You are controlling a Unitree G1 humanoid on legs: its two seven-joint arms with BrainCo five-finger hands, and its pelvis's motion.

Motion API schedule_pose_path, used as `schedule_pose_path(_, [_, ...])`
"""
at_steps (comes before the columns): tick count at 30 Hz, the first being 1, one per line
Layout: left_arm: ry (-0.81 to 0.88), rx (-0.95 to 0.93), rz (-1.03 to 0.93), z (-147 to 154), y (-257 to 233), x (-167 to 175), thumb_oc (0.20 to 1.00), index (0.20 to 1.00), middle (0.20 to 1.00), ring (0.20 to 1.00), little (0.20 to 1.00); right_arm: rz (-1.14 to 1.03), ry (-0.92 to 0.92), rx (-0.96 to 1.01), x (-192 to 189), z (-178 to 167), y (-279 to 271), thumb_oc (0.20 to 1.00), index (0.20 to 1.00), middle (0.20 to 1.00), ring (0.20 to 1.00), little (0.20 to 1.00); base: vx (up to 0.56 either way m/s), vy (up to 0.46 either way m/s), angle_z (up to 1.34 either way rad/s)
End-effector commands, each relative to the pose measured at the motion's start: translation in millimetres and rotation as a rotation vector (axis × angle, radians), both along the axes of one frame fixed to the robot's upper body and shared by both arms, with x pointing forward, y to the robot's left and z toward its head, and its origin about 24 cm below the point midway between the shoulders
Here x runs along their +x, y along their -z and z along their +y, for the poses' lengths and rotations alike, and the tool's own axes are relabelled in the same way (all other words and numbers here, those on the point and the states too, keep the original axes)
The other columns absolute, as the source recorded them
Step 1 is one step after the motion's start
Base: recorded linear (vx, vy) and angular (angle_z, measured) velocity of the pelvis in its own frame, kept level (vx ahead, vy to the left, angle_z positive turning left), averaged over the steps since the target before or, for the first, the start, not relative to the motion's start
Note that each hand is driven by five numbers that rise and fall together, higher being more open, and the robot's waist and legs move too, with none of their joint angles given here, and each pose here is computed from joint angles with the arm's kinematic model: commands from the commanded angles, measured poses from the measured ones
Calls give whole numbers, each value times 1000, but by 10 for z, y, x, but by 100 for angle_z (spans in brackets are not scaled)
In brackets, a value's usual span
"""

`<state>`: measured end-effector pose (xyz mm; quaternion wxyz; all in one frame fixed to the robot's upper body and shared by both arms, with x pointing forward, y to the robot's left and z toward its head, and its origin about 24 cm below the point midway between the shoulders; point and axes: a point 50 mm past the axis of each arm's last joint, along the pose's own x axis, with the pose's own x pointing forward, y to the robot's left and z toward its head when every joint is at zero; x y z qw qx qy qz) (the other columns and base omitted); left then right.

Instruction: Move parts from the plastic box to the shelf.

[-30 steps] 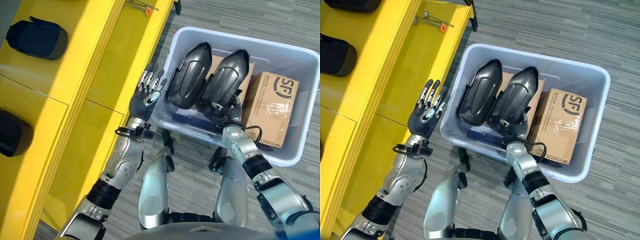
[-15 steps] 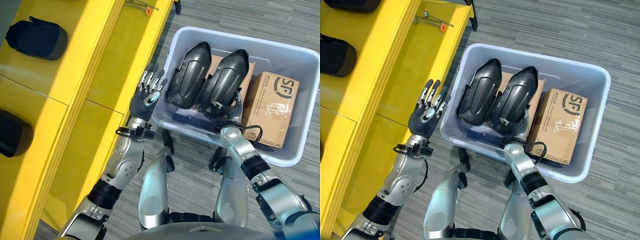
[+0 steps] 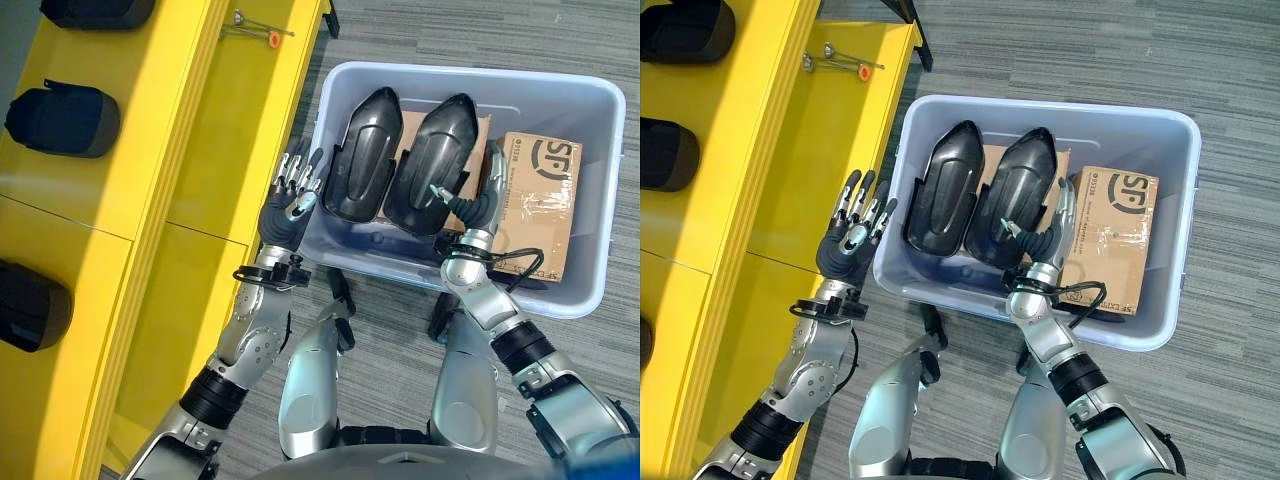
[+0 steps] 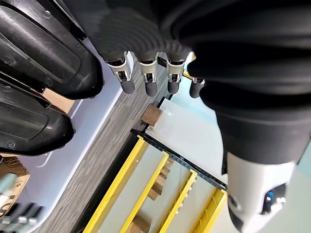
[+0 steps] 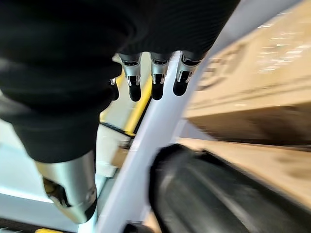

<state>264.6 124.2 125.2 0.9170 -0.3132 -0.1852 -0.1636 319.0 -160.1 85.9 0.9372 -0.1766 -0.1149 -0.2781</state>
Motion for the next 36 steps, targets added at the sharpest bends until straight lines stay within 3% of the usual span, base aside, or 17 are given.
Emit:
schedule_pose_path(1, [8, -22, -137, -25, -192, -73, 1000, 1000, 1000, 1000, 1000, 14, -66, 204, 74, 41, -29, 1000, 1000, 1000, 1000, 1000, 0, 0, 0])
schedule_pose_path(4, [13, -11, -135, -27, -194, -64, 1000, 1000, 1000, 1000, 1000, 71, -102, 292, 87, 18, 110, 1000, 1000, 1000, 1000, 1000, 7, -22, 0])
schedule_pose_path(16, [40, 20, -125, -26, -211, -39, 1000, 1000, 1000, 1000, 1000, 85, -167, 240, 228, 37, 10, 1000, 1000, 1000, 1000, 1000, 3, -20, 6])
schedule_pose_path(22, [46, 27, -125, -48, -219, -37, 1000, 1000, 1000, 1000, 1000, 91, -51, 281, 267, -56, 9, 1000, 1000, 1000, 1000, 1000, 1, -5, 2])
schedule_pose_path(36, [46, 0, -118, -77, -198, -53, 1000, 1000, 1000, 1000, 1000, 96, -2, 312, 190, -137, 130, 1000, 1000, 1000, 1000, 1000, 1, 12, -1])
